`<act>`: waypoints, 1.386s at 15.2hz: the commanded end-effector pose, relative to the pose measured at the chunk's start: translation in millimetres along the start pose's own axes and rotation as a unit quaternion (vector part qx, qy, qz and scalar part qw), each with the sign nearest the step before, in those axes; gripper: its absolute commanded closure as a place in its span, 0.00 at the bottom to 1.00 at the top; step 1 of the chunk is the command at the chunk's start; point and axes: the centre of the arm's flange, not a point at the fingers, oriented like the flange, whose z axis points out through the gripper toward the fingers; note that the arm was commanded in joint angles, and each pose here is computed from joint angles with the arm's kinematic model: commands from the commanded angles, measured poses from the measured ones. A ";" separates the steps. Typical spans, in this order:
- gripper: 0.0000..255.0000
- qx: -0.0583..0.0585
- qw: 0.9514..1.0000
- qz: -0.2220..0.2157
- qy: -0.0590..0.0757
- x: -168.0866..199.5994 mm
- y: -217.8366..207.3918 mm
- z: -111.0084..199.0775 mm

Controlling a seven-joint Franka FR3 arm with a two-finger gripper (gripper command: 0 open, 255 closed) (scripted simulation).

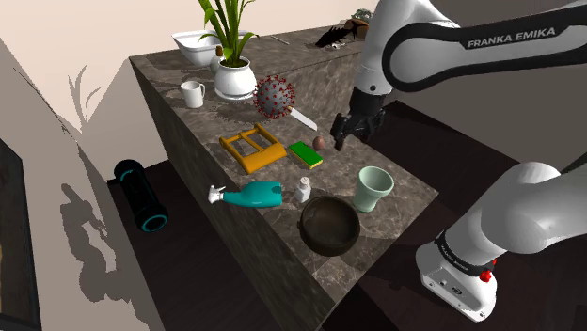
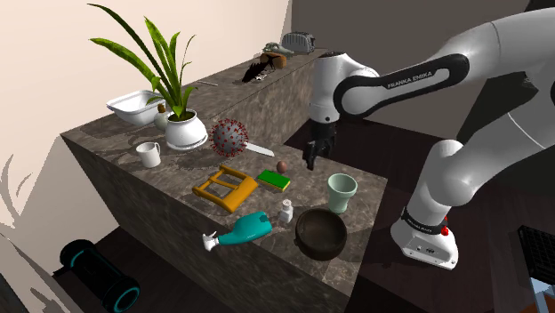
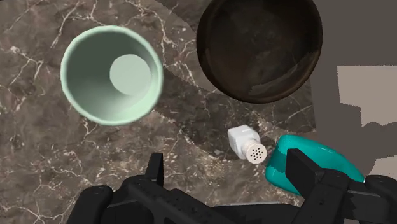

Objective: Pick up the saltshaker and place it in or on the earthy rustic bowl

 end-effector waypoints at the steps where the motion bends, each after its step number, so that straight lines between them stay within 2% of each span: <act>1: 0.00 -0.003 1.000 0.003 0.004 7.5 -12.3 23.1; 11: 0.00 -0.022 0.999 0.018 0.019 51.8 -81.1 128.6; 19: 0.00 -0.023 0.999 0.019 0.020 56.5 -84.1 173.0; 21: 0.00 -0.023 0.999 0.019 0.020 56.6 -83.9 176.1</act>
